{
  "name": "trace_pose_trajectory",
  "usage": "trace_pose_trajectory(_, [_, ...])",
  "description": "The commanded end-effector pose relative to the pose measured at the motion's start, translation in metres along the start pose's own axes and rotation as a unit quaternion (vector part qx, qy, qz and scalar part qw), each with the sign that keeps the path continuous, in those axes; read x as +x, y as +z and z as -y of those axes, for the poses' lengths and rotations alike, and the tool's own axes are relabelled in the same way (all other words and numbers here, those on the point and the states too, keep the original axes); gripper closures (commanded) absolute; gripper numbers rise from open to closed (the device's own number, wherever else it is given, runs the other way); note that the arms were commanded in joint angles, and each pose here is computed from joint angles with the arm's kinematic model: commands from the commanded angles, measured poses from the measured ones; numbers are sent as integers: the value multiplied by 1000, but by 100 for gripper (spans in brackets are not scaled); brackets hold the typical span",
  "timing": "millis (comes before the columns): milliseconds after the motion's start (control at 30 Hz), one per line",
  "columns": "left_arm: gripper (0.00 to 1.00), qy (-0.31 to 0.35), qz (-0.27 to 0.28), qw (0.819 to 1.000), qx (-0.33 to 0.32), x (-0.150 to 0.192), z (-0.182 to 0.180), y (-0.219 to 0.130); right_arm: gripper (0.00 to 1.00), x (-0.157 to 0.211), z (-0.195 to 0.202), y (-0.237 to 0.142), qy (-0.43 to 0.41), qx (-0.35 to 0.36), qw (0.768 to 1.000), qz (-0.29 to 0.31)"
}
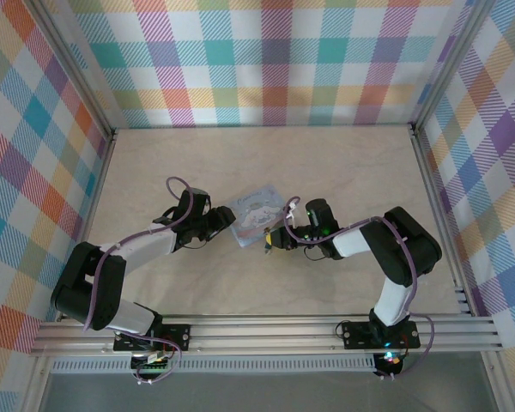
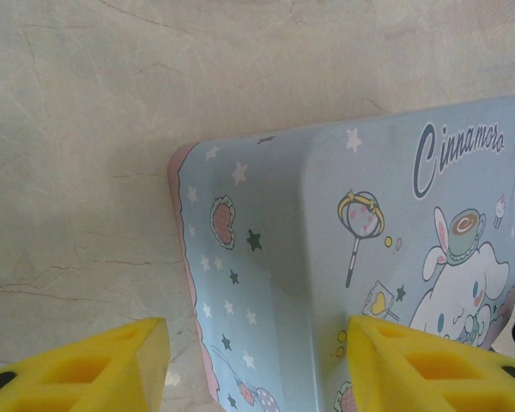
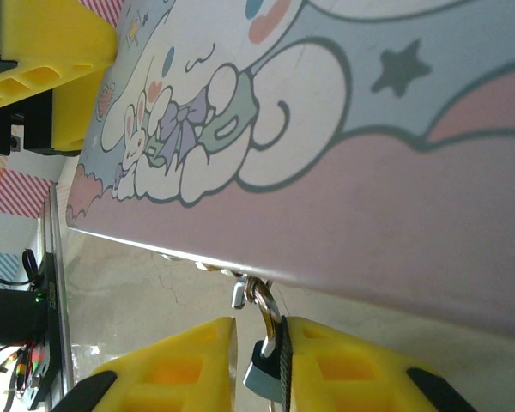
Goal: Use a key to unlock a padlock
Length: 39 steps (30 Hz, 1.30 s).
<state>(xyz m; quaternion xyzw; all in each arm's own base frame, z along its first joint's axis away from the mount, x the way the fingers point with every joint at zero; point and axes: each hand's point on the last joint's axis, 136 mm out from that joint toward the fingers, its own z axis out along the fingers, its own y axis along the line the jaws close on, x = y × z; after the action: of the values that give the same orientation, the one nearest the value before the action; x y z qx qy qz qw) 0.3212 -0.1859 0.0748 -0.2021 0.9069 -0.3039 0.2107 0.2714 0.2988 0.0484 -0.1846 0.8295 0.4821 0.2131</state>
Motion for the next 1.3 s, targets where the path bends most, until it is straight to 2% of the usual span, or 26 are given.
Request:
trace_pose_trajectory(0, [44, -12, -47, 995, -82, 31, -47, 3, 81, -10, -8, 4, -18, -16, 1000, 4])
trace_pose_trajectory(167, [44, -11, -46, 995, -84, 31, -47, 2, 91, -9, -2, 2, -14, -1, 1000, 8])
trace_pose_trajectory(400, [44, -11, -46, 995, -85, 31, -47, 2, 96, -8, 8, -7, 19, 24, 999, 23])
trace_pose_trajectory(867, [44, -9, -47, 996, -75, 34, -42, 3, 98, -30, 9, -18, 120, 40, 988, 92])
trace_pose_trajectory(1267, [43, -11, -50, 996, -73, 35, -42, 7, 98, -43, 13, -29, 167, 55, 974, 142])
